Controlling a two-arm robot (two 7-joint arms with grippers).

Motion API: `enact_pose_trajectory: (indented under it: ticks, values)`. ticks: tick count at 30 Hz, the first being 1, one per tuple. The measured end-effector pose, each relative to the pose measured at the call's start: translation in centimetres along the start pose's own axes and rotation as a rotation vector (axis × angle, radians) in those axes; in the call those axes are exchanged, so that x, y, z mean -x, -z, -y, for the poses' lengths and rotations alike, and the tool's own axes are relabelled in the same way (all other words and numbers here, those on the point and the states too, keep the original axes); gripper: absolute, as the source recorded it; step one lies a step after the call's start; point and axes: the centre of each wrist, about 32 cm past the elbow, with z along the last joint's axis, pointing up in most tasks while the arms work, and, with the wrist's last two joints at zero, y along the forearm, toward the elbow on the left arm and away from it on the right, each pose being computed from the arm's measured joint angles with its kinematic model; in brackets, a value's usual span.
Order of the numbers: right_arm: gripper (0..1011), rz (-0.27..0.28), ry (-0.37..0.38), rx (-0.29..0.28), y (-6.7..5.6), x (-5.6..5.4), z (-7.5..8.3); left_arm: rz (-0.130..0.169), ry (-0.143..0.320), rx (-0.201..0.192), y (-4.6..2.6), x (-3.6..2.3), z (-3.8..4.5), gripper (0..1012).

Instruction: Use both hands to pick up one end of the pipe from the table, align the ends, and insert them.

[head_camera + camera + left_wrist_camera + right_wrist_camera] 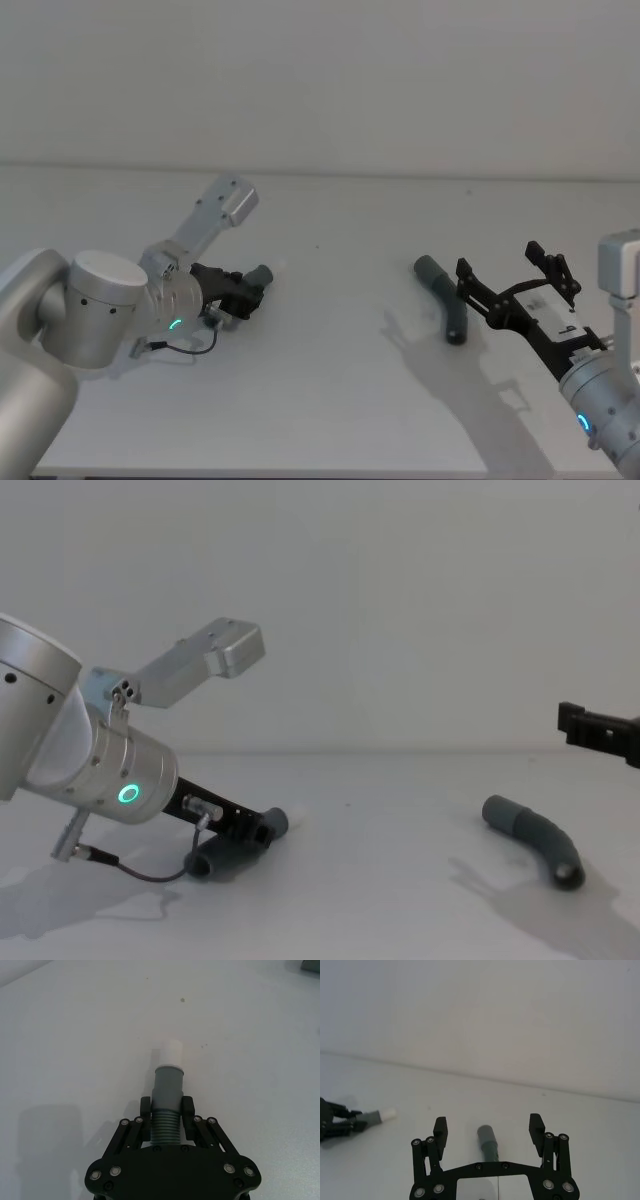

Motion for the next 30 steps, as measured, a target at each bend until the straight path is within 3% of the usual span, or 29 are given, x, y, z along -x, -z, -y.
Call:
enact_pose_trajectory:
  ticks: [16,30]
  values:
    - [1000,0.117,-0.039,0.171,-2.2,-2.3,-1.1,0.0,0.0,0.0,0.0,0.0,0.0,353]
    - [1000,0.171,-0.091,0.248,-3.1,-3.4,-2.8,0.0,0.0,0.0,0.0,0.0,0.0,352]
